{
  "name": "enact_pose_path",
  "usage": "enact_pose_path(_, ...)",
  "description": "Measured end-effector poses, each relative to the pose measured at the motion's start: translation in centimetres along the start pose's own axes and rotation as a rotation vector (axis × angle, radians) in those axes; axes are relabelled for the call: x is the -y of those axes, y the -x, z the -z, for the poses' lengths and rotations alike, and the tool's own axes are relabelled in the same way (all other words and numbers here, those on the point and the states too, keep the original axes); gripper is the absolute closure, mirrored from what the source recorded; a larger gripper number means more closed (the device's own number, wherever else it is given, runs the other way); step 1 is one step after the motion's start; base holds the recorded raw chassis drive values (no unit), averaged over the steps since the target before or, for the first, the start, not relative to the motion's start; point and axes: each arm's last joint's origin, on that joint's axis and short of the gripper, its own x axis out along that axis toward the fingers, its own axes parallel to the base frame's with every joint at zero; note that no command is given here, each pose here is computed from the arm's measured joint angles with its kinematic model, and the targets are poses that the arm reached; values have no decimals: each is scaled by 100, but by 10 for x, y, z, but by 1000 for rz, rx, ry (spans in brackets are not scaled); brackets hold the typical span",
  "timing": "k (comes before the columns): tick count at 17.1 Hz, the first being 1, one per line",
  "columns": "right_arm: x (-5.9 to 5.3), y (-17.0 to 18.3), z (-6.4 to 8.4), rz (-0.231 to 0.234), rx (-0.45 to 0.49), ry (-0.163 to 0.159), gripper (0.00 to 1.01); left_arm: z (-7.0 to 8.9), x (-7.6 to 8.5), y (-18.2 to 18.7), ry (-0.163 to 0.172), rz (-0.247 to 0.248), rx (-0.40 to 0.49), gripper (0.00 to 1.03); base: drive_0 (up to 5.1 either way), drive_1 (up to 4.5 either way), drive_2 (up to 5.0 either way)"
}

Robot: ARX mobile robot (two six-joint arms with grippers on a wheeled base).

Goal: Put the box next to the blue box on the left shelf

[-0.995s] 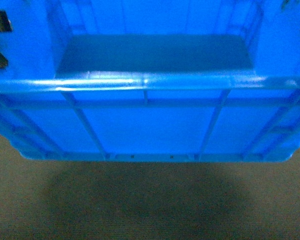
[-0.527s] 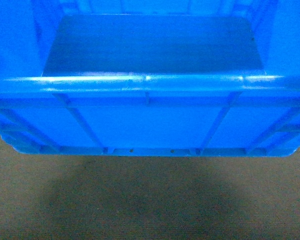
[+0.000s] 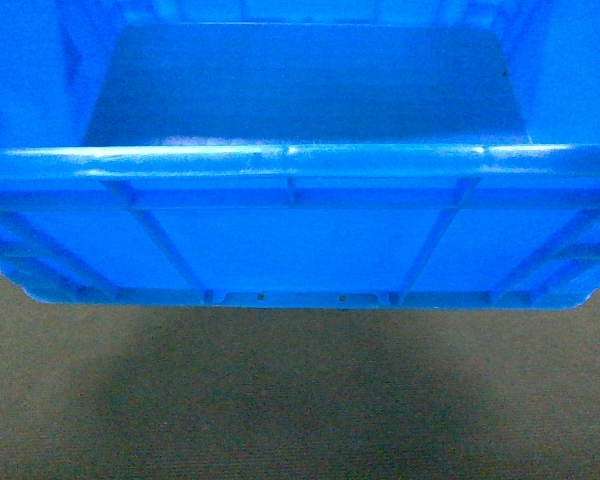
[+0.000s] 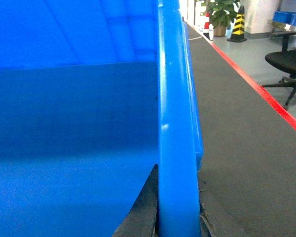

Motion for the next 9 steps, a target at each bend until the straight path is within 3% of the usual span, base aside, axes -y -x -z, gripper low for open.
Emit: enact_pose_path(9, 0, 0, 0, 1, 1, 1, 93, 0, 0, 0, 0, 0, 0, 88, -143, -143, -143)
